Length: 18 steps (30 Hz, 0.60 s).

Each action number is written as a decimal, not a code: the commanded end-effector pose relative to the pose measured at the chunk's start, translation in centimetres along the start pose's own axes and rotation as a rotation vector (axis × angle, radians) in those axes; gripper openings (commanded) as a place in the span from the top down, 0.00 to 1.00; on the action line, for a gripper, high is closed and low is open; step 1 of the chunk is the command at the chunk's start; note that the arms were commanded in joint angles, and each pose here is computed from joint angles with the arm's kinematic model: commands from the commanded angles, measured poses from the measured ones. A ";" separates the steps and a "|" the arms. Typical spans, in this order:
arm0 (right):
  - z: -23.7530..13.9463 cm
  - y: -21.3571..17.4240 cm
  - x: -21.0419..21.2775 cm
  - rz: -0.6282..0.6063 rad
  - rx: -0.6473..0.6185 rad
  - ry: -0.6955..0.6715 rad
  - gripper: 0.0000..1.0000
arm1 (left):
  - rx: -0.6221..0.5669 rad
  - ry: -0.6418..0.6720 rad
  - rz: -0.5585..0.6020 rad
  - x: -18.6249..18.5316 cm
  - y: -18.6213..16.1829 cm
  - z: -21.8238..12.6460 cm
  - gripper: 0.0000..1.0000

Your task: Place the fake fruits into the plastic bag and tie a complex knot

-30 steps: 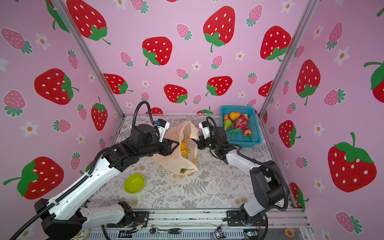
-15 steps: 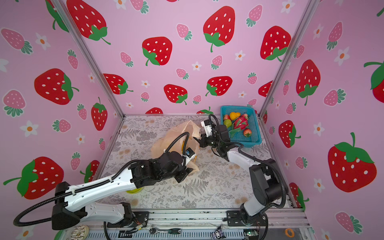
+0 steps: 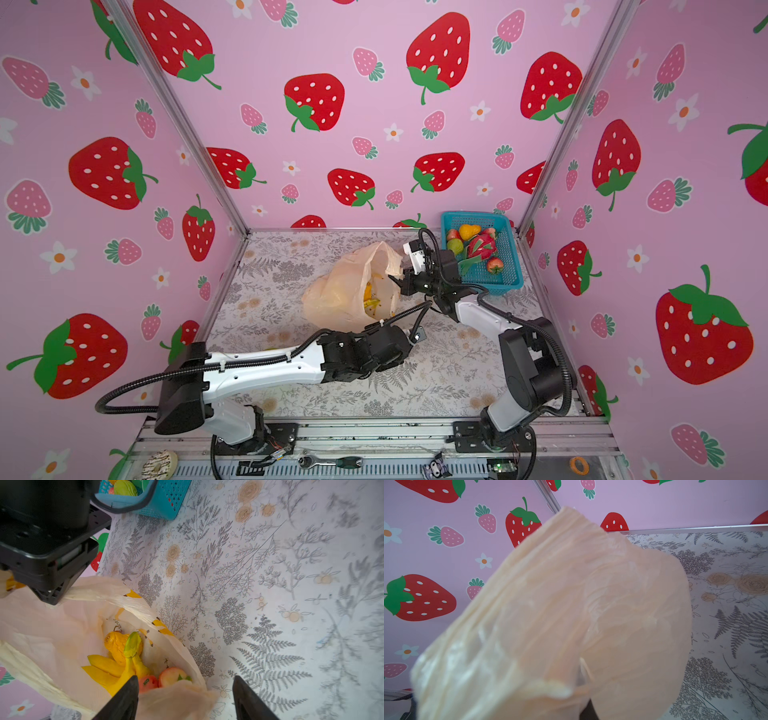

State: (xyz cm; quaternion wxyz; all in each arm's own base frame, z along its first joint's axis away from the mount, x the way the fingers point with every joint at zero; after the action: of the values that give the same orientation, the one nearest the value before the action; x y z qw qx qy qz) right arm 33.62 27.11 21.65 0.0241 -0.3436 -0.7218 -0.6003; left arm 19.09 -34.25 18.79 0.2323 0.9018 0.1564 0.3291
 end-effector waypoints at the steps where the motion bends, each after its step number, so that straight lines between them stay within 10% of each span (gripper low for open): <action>1: 0.1 0.0 -0.4 0.005 0.005 0.003 1.00 | -0.043 0.117 0.043 1.5 1.7 0.1 0.39; 11: -1.5 1.5 0.1 0.009 -0.047 -0.018 1.00 | -0.117 0.201 -0.047 4.0 2.0 -2.1 1.00; 18: -6.6 6.2 3.1 -0.040 -0.247 -0.126 1.00 | -0.312 0.187 -0.408 12.5 2.7 -9.9 1.00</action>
State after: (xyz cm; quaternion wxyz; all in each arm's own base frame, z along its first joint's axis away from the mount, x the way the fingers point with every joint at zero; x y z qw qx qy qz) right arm 32.58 24.58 26.51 -0.0294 -0.3579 -0.6863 -0.6326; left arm 21.31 -30.01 28.33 0.3425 0.8183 0.2366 0.3964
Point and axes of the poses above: each gripper's point midway between its finger pads, its own z axis out along the fingers, its own x axis along the line the jaws close on, y = z × x, the point moved 4 cm from there along -z, back along the fingers, and after that the axes turned 5 degrees about -z, right-handed, at the moved point
